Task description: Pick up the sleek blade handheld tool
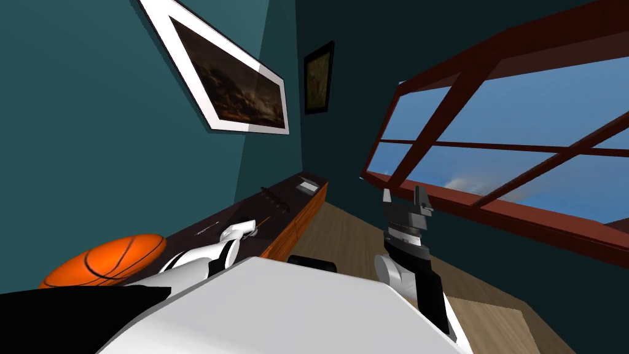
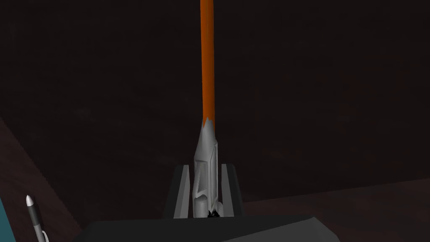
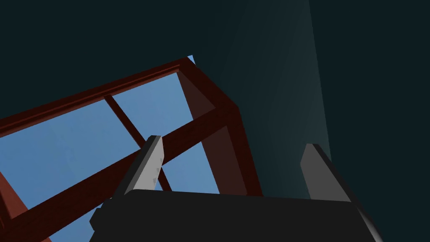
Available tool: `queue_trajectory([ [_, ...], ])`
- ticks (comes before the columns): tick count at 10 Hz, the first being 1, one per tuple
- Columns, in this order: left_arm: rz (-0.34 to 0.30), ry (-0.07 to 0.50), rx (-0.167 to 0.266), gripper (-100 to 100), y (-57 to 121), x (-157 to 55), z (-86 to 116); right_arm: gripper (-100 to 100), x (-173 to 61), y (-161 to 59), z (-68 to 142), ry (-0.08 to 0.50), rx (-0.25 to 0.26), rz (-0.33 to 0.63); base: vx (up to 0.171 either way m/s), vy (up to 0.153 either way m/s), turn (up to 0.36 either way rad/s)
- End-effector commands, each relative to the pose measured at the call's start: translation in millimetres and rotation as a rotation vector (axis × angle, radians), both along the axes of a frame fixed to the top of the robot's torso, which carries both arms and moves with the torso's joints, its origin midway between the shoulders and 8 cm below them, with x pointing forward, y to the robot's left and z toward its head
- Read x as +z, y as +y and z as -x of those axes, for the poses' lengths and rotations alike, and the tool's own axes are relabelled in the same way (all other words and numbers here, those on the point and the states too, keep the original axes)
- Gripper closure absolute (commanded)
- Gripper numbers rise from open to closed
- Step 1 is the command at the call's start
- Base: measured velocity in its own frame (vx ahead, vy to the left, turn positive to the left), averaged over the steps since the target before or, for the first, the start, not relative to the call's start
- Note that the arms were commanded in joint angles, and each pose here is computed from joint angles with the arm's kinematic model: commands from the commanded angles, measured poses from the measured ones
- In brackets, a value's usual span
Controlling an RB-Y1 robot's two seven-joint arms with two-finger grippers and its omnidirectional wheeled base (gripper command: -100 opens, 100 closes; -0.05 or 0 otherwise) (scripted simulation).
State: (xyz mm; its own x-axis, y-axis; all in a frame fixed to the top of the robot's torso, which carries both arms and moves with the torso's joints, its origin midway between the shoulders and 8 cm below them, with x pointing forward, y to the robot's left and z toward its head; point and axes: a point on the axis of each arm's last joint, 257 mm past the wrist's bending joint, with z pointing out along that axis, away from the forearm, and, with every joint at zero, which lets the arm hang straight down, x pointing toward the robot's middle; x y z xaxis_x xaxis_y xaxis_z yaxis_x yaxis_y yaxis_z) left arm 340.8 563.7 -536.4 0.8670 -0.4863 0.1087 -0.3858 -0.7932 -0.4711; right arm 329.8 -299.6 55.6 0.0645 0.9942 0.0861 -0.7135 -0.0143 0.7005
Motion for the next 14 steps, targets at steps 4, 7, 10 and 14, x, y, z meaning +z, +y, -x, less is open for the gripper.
queue_trajectory([
  [4,-0.001,0.001,-0.087,100,-19.9,5.6,-20.6,0,0.0,0.0,0.0,0.0,0.0,0.0,0.064,-0.027,0.197],
  [7,-0.001,0.001,-0.128,100,-29.7,7.6,-29.2,0,0.0,0.0,0.0,0.0,0.0,0.0,0.037,-0.021,0.129],
  [10,0.001,0.0,-0.21,100,-51.2,11.9,-46.1,0,0.0,0.0,0.0,0.0,0.0,0.0,0.082,-0.04,0.294],
  [14,0.004,-0.006,-0.338,100,-87.5,19.6,-70.1,0,0.0,0.0,0.0,0.0,0.0,0.0,0.075,-0.058,0.299],
])
